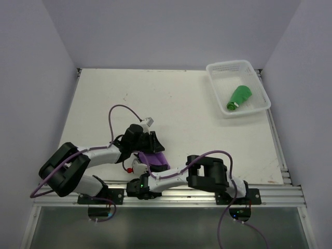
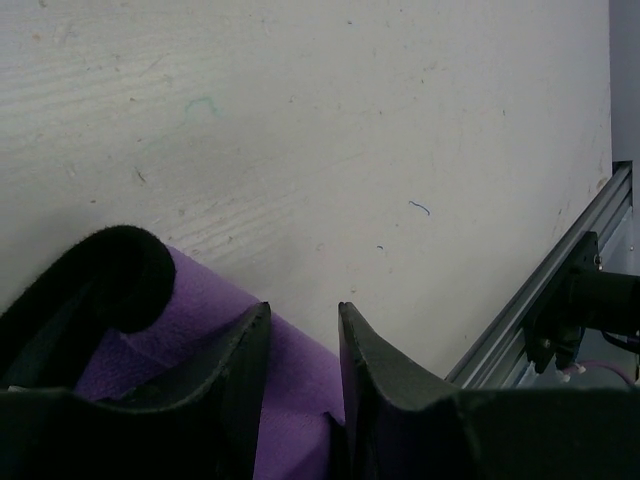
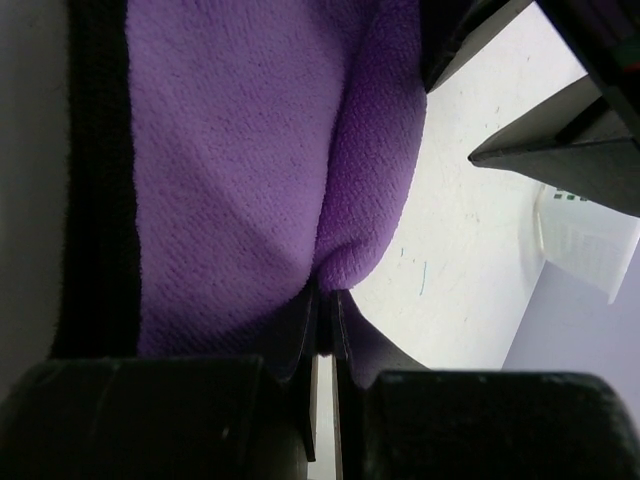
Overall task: Roll the towels
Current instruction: Roll the towel
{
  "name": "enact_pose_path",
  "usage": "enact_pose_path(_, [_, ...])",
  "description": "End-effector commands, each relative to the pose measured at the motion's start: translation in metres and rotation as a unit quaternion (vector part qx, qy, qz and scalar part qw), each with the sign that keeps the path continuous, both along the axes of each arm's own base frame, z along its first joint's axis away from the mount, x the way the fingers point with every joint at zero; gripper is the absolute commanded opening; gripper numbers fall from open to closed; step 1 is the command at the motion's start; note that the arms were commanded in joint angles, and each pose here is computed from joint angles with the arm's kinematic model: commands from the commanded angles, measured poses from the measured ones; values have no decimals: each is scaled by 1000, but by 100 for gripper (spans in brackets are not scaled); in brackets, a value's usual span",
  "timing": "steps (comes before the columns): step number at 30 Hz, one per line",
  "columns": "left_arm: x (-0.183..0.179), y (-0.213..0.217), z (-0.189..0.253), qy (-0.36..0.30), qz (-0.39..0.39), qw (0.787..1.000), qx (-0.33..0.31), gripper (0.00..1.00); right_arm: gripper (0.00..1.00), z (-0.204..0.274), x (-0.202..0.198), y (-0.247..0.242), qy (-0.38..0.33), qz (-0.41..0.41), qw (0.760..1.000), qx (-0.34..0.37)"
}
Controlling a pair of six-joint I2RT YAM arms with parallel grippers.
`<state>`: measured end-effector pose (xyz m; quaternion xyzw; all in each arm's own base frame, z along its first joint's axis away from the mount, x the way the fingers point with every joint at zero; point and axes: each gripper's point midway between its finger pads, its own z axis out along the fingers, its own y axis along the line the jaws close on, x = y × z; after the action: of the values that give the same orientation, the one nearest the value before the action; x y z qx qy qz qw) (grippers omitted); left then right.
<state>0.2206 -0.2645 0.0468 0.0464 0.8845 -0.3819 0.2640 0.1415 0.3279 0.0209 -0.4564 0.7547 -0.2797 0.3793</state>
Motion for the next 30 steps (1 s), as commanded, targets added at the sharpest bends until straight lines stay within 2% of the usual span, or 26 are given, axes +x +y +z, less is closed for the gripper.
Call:
enact_pose_path(1, [7, 5, -13, -7, 18, 1000, 10, 37, 0, -33, -16, 9, 75, -28, 996, 48])
enact_pose_path(4, [7, 9, -24, -2, 30, 999, 16, 37, 3, -28, -16, 10, 79, -30, 995, 62])
enact_pose_path(8, [6, 12, -31, 4, 37, 999, 18, 37, 21, -10, -12, 9, 60, -38, 992, 101])
enact_pose_path(12, [5, 13, -35, 5, 39, 999, 18, 36, 34, 17, -10, 8, 46, -44, 982, 175])
enact_pose_path(15, [4, 14, -37, 6, 38, 999, 20, 35, 40, 27, -10, 8, 48, -41, 979, 195])
enact_pose_path(20, [3, 15, -37, 6, 40, 999, 16, 35, 43, 54, -11, 9, 51, -42, 967, 245])
enact_pose_path(25, [0, 15, -38, 9, 42, 999, 8, 35, 45, 59, -12, 7, 53, -52, 959, 274])
enact_pose_path(30, [-2, 15, -37, 8, 41, 999, 3, 35, 45, 67, -16, 9, 78, -69, 938, 332])
